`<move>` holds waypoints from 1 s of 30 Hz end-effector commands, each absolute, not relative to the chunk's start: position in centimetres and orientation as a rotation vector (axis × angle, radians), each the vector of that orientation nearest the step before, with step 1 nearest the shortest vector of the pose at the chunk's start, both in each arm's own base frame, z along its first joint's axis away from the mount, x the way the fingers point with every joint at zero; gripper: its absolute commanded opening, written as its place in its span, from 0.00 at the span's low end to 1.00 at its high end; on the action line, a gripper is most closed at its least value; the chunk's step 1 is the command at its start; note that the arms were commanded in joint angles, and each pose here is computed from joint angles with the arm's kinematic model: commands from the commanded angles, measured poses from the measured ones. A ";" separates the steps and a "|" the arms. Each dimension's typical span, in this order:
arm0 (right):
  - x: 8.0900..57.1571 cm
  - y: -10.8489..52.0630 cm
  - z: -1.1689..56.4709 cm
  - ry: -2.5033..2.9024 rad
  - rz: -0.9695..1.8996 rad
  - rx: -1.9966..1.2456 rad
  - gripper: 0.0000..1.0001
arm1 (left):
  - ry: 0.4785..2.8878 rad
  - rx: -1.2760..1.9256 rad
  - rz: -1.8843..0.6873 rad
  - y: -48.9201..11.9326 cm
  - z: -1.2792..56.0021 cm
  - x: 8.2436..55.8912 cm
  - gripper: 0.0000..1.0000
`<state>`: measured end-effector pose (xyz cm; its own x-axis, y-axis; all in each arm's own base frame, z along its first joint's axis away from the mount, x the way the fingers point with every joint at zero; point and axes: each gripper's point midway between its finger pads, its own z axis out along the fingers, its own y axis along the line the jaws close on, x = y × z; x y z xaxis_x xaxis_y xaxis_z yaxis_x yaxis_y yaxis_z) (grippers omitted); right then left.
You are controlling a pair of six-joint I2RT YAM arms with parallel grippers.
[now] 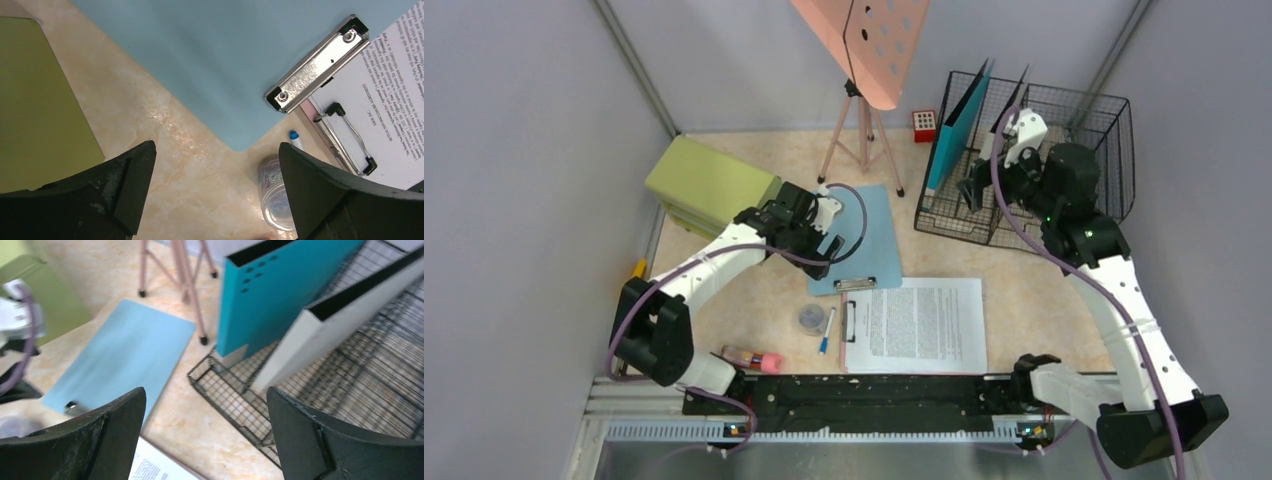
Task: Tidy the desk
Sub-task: Pick up the folder from the center of the board.
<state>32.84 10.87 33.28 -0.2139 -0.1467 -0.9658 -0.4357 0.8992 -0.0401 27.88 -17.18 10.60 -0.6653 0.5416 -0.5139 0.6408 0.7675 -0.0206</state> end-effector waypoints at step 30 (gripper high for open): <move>31.7 25.8 8.7 2.303 0.829 -0.474 0.87 | 2.736 0.361 -0.582 -17.2 6.1 30.2 0.98</move>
<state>30.32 23.85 7.45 -0.7456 -0.1521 -0.6488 -0.5080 0.7599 0.4056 29.50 -16.72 6.32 -0.9078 0.2226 -0.3555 0.3411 0.8851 -0.3166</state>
